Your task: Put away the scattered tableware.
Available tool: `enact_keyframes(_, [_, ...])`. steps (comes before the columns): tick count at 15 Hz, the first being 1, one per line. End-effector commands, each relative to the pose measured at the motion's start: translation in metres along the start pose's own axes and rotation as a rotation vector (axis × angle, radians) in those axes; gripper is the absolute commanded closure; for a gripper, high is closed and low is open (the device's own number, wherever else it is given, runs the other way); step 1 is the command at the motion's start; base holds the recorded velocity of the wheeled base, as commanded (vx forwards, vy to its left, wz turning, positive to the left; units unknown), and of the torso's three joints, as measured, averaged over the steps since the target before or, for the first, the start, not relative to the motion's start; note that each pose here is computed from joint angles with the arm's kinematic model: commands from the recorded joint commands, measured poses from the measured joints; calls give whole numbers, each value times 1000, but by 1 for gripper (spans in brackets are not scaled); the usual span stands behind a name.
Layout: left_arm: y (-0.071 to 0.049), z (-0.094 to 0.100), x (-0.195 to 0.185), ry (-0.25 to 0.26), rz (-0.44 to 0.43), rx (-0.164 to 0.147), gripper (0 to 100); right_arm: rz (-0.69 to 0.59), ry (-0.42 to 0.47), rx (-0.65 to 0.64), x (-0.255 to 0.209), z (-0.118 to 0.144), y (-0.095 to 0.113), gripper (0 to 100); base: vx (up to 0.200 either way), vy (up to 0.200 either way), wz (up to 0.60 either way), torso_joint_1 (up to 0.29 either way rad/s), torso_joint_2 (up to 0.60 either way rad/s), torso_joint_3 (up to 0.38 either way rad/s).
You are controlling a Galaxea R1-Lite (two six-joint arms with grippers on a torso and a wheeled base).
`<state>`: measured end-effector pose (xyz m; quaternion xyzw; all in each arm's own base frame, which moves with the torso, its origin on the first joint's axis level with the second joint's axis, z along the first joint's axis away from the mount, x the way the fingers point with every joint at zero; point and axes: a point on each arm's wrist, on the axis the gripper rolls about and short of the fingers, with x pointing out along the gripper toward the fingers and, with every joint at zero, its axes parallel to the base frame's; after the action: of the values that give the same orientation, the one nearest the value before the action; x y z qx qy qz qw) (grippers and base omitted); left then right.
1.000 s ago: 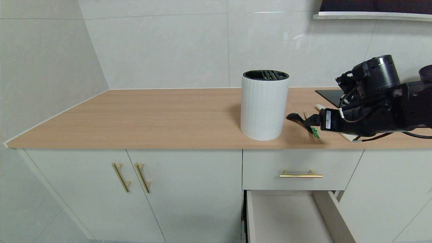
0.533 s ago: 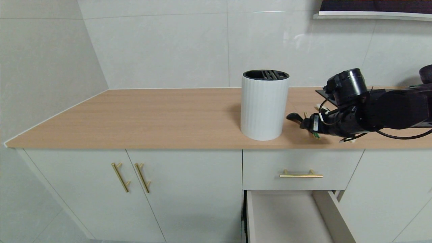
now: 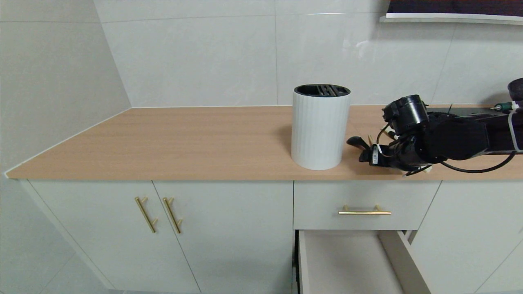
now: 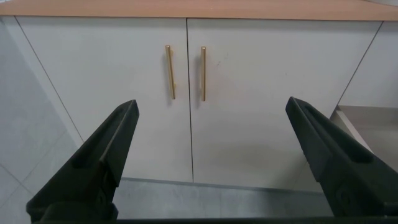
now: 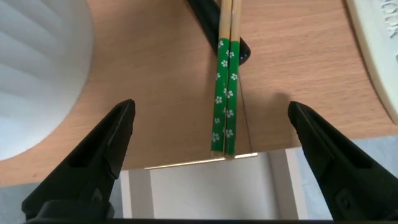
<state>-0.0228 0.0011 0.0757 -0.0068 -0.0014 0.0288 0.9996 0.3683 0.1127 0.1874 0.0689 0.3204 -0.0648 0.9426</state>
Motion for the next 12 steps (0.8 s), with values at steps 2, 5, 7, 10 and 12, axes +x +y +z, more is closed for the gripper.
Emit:
enact_keyframes(2, [0, 0, 0, 1, 1, 0, 0, -3, 5, -1, 3, -1, 0, 100, 0, 0, 0, 0, 0, 0])
enact_keyframes(5, [0, 0, 0, 1, 1, 0, 0, -2, 2, 2, 1, 0, 0, 100, 0, 0, 0, 0, 0, 0])
enact_keyframes(7, [0, 0, 0, 1, 1, 0, 0, -3, 0, 2, 0, 0, 0, 100, 0, 0, 0, 0, 0, 0])
enact_keyframes(10, [0, 0, 0, -1, 1, 0, 0, -14, -7, 3, -2, 1, -1, 100, 0, 0, 0, 0, 0, 0])
enact_keyframes(12, [0, 0, 0, 1, 1, 0, 0, -4, -33, 16, -17, 7, -4, 100, 0, 0, 0, 0, 0, 0])
